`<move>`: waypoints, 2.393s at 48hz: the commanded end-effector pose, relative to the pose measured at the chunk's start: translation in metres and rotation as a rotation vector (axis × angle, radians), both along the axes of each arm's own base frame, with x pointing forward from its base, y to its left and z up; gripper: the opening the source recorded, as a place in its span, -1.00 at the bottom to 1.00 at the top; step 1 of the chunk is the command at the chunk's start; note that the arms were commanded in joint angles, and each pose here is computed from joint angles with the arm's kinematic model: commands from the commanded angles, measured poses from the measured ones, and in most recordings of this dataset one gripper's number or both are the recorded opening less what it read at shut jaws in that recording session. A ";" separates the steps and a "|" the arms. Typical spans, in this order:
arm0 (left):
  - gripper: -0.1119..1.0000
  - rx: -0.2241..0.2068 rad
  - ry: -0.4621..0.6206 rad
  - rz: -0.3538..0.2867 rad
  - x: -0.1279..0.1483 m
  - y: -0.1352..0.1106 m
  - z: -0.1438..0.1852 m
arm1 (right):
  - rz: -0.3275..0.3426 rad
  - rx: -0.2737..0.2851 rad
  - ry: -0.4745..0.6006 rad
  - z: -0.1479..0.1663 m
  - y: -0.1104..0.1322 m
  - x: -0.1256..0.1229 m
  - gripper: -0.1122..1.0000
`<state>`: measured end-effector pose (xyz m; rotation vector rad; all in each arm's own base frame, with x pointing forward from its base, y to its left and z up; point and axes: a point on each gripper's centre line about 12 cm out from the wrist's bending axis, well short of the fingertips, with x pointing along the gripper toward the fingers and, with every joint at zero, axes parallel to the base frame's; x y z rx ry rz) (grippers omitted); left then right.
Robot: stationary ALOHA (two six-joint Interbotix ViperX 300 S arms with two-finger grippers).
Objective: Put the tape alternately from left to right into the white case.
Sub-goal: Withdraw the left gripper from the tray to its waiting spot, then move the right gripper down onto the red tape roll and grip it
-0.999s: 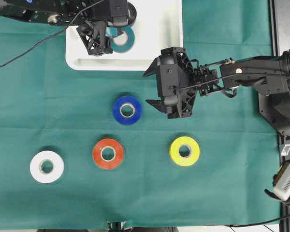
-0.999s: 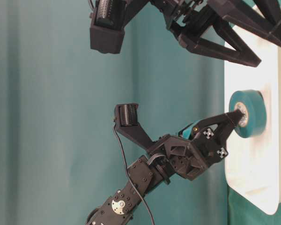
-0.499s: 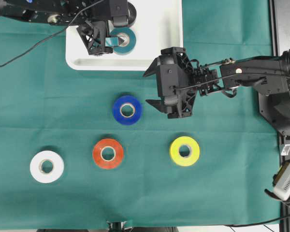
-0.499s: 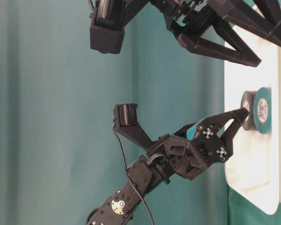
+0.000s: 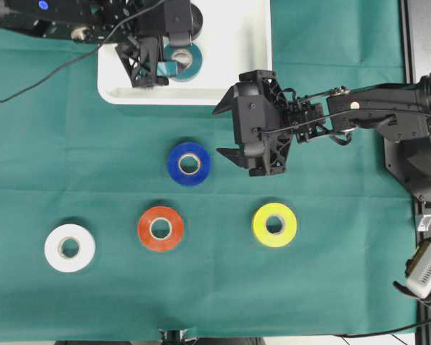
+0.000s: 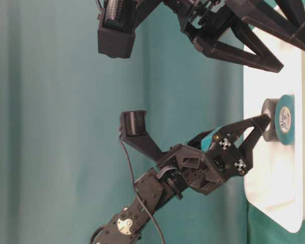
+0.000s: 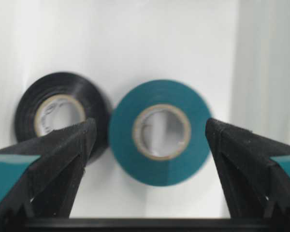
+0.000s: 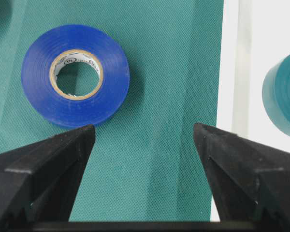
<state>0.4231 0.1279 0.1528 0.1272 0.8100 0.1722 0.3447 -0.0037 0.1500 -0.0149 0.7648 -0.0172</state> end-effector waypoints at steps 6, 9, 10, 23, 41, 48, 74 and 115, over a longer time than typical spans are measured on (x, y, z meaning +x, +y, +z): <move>1.00 0.010 -0.045 -0.039 -0.005 -0.020 0.023 | 0.003 0.004 -0.025 0.007 0.001 0.003 0.77; 1.00 0.008 -0.039 -0.056 -0.007 -0.028 0.022 | 0.003 0.004 -0.024 0.006 0.001 0.002 0.77; 1.00 0.008 -0.036 -0.059 -0.009 -0.030 0.021 | 0.002 0.004 -0.025 0.007 0.001 0.003 0.77; 1.00 0.002 -0.033 -0.122 -0.022 -0.061 0.024 | 0.002 0.004 -0.025 0.007 0.001 0.003 0.77; 1.00 -0.007 -0.018 -0.191 -0.043 -0.093 0.024 | 0.002 0.004 -0.025 0.007 0.001 0.003 0.77; 1.00 -0.019 -0.018 -0.203 -0.053 -0.102 0.024 | 0.003 0.004 -0.025 0.007 0.001 0.003 0.77; 1.00 -0.113 -0.015 -0.145 -0.087 -0.117 0.020 | 0.005 0.006 -0.031 0.007 0.002 0.003 0.77; 0.99 -0.113 -0.017 -0.145 -0.085 -0.116 0.020 | 0.052 0.025 -0.084 0.013 0.016 0.007 0.77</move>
